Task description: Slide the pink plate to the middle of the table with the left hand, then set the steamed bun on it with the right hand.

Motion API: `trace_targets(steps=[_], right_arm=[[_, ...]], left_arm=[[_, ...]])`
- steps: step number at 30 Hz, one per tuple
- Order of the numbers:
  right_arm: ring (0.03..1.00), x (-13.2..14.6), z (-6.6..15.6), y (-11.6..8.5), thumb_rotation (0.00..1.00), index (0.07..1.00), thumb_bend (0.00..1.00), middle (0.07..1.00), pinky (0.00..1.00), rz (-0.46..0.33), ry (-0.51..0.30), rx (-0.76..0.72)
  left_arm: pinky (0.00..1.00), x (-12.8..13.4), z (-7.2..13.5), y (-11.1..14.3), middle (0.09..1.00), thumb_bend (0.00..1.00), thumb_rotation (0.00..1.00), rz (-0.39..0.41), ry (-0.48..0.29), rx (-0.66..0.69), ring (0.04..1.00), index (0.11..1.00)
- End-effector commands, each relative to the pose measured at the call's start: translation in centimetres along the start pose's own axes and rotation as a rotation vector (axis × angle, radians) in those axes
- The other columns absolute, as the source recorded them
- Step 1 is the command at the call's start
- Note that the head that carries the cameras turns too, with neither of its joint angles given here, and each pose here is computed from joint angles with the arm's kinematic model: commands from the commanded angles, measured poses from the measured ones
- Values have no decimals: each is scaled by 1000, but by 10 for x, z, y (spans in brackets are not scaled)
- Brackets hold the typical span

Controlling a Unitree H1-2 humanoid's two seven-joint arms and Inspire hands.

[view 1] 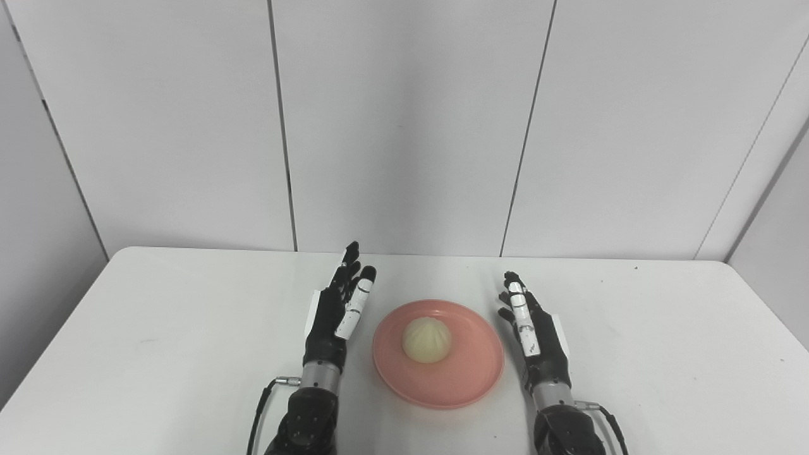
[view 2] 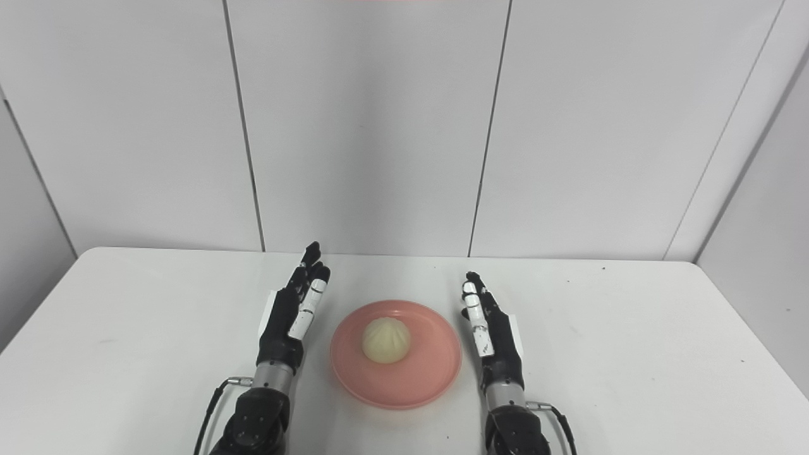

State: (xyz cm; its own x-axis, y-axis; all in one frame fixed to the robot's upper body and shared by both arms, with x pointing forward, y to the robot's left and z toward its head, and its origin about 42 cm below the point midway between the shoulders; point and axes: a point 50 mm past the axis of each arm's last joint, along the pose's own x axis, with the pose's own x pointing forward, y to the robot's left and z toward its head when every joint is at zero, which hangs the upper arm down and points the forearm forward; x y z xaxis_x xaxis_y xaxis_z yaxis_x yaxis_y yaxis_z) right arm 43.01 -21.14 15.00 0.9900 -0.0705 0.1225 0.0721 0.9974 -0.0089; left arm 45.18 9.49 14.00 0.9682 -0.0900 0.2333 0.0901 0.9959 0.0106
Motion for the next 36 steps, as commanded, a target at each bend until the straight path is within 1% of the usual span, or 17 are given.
trace_targets(steps=[1, 7, 9, 14, 21, 25, 34, 36], right_arm=[[923, 9, 18, 1, 945, 899, 780, 939, 933, -1, -79, -26], [927, 8, 17, 1, 949, 906, 785, 942, 920, 0, -88, -44], [923, 8, 17, 1, 949, 903, 787, 941, 922, -1, -87, -48], [917, 8, 17, 1, 954, 898, 781, 938, 906, -4, -83, -50], [920, 9, 17, 0, 940, 893, 773, 934, 923, -8, -70, -30], [923, 10, 17, -1, 949, 896, 773, 939, 927, -5, -65, -32], [917, 10, 17, 0, 954, 888, 766, 933, 926, -5, -65, -38], [924, 10, 17, -1, 952, 896, 766, 940, 940, -3, -62, -32]], left_arm=[[960, 2, 4, 0, 958, 615, 831, 24, 11, -33, 960, 925], [997, 2, 7, -3, 977, 598, 839, 58, 76, -136, 986, 944], [1000, 2, 8, -3, 990, 605, 870, 67, 89, -144, 996, 964], [1000, 2, 9, -3, 993, 608, 900, 78, 94, -140, 996, 985], [1000, 1, 7, -3, 991, 587, 874, 68, 87, -129, 986, 978], [1000, 0, 6, -3, 987, 580, 868, 64, 83, -125, 986, 976], [997, 0, 6, -2, 974, 588, 860, 61, 85, -114, 978, 966], [994, 0, 6, -2, 979, 591, 857, 59, 86, -118, 979, 969]])
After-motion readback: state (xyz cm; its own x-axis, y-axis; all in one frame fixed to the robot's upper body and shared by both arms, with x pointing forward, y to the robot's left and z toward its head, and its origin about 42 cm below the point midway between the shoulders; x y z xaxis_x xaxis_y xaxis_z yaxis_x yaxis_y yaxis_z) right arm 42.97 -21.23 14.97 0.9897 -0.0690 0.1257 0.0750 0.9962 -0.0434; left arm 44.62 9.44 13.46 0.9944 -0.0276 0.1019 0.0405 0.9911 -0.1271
